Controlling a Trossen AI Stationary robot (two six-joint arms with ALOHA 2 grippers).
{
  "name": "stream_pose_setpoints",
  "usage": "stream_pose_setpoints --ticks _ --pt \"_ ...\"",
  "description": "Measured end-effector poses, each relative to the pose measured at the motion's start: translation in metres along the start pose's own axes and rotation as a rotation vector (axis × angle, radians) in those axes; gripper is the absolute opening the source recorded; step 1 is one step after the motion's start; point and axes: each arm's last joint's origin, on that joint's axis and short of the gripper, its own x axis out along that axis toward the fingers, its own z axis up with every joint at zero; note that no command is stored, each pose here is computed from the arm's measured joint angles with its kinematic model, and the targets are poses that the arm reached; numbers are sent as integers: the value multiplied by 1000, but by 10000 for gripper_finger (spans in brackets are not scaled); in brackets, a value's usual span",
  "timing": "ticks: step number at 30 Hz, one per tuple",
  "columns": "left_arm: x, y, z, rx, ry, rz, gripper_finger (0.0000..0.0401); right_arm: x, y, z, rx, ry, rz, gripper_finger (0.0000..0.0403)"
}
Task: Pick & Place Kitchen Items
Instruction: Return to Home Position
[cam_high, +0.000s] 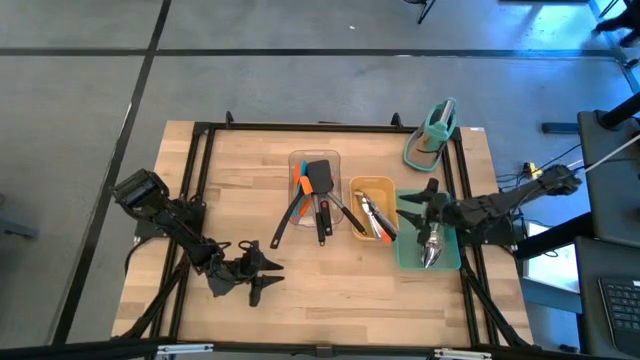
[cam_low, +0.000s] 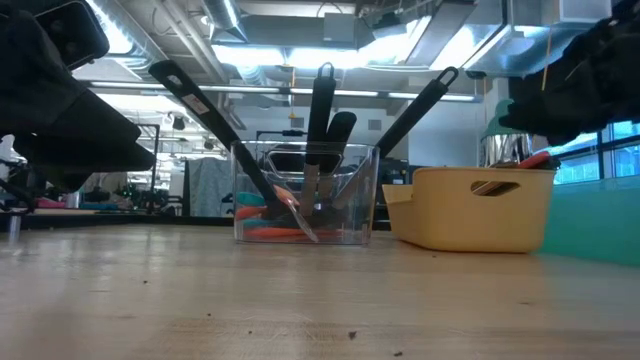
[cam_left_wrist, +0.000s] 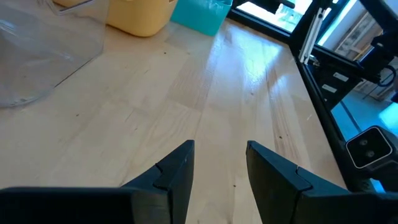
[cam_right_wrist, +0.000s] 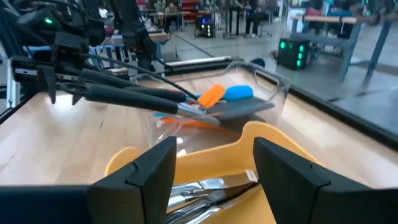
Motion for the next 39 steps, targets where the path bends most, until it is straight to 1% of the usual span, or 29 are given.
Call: stream_pose_setpoints --ticks 3,7,14,16,18,21,25,29,31,35,37,39 --pt "0 0 0 0 0 1 141 -6 3 2 -28 -31 33 217" --pt "0 0 0 0 -2 2 141 -13 8 5 -89 -67 152 217" --pt "0 0 0 1 -11 12 141 -22 3 16 -109 -188 166 217" --pt "0 1 1 1 -20 21 141 -22 3 17 -114 -191 169 217" --pt "0 1 1 3 -35 37 141 -21 3 17 -109 -189 190 217" --pt "0 2 2 11 -60 65 141 -20 3 17 -115 -190 258 217" --pt "0 3 3 57 -84 94 141 -18 1 17 -106 -187 284 217" --pt "2 3 3 203 -54 76 141 -15 -2 16 -92 -178 275 217" --pt "5 9 5 212 -45 83 141 -14 -3 16 -88 -173 264 217" --pt "14 31 7 208 25 82 141 -12 -3 15 -75 -151 252 217" --pt "18 44 9 198 73 66 141 -11 -3 14 -74 -140 247 217" --pt "22 52 15 203 71 6 141 -11 -3 13 -77 -132 241 217"
